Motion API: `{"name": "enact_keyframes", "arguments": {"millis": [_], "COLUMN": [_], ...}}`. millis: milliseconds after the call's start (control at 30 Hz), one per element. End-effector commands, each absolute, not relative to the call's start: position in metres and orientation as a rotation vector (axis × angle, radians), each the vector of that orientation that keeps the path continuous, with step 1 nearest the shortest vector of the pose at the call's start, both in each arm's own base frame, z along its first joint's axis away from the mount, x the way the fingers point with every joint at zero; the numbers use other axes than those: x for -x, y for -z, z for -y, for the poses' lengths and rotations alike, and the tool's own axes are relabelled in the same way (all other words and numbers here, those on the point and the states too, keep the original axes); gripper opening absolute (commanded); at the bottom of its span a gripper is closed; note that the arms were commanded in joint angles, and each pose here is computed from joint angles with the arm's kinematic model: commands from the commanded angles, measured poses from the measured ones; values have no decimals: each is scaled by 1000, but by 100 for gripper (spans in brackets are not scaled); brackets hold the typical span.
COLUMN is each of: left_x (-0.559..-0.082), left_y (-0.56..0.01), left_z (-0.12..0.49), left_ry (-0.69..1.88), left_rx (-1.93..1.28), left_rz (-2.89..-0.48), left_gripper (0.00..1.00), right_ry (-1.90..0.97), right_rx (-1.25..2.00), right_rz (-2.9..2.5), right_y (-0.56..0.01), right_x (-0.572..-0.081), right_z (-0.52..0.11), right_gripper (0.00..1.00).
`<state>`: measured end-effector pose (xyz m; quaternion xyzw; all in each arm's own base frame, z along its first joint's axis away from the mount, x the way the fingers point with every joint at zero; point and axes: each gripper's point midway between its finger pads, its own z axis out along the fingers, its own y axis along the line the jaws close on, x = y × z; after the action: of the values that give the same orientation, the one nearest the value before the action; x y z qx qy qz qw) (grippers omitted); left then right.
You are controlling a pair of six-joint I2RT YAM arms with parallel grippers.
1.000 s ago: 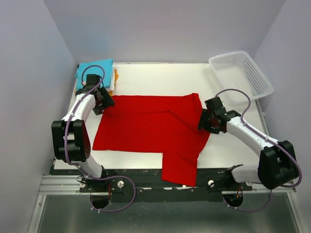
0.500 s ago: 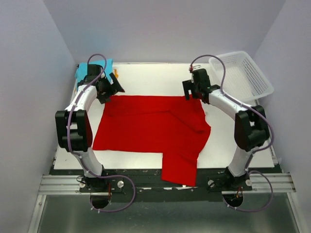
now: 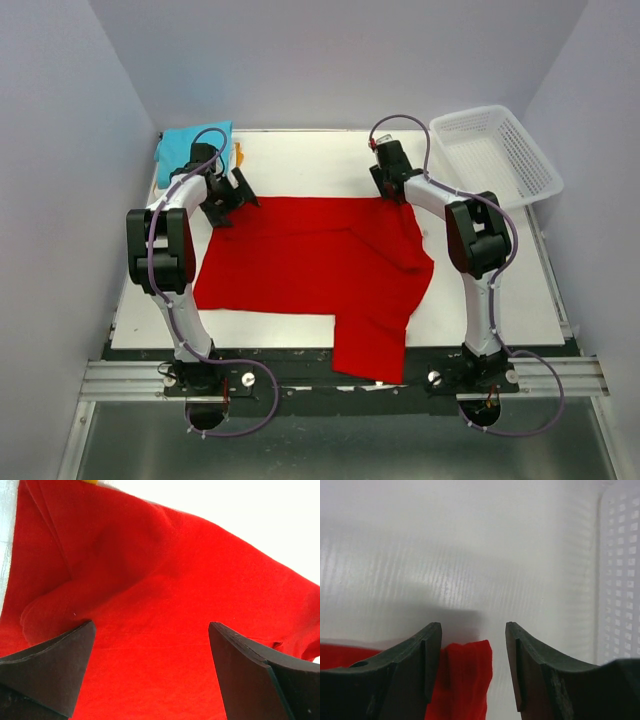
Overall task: Fold and stack the t-shirts
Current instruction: Fold the flattened tshirt in 1/3 of the way
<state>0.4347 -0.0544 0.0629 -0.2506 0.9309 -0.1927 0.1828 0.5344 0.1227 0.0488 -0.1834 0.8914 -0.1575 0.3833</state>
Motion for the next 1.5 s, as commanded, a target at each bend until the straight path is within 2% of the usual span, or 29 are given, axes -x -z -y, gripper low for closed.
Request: {"name": "enact_keyframes", "arguments": {"millis": [0, 133, 200, 233, 333, 433, 567, 733, 800, 1033, 1167, 1467], "left_x": [-433, -431, -428, -427, -427, -427, -425, -424, -424, -423, -423, -423], "left_y": [-64, -62, -59, -58, -58, -58, -57, -57, -57, -57, -57, -58], "left_z": [49, 44, 39, 39, 39, 39, 39, 39, 39, 39, 39, 39], "left_ry": [502, 460, 410, 408, 413, 414, 411, 410, 410, 411, 415, 416], "left_rx": [726, 734, 749, 750, 744, 739, 733, 729, 729, 731, 726, 725], "left_rz": [-2646, -2673, -2684, -2688, -2693, -2705, -2713, -2715, -2714, -2712, -2712, -2707], "left_gripper": [99, 97, 98, 96, 97, 98, 98, 98, 98, 98, 98, 98], "right_ry": [536, 546, 565, 568, 545, 475, 315, 203, 215, -4, 91, 121], "right_rx": [373, 377, 370, 364, 330, 230, 60, 139, 141, 420, 453, 556], "right_rz": [-2204, -2217, -2222, -2221, -2236, -2275, -2300, -2267, -2265, -2317, -2360, -2448], "right_y": [-66, -64, -64, -64, -63, -64, -73, -87, -91, -76, -64, -41], "right_x": [-548, -541, -538, -538, -539, -538, -537, -538, -542, -530, -529, -517], "right_z": [-108, -104, -98, -96, -92, -90, -86, -98, -98, -135, -122, -118], "right_gripper": [59, 55, 42, 39, 16, 1, 1, 3, 9, 20, 29, 34]}}
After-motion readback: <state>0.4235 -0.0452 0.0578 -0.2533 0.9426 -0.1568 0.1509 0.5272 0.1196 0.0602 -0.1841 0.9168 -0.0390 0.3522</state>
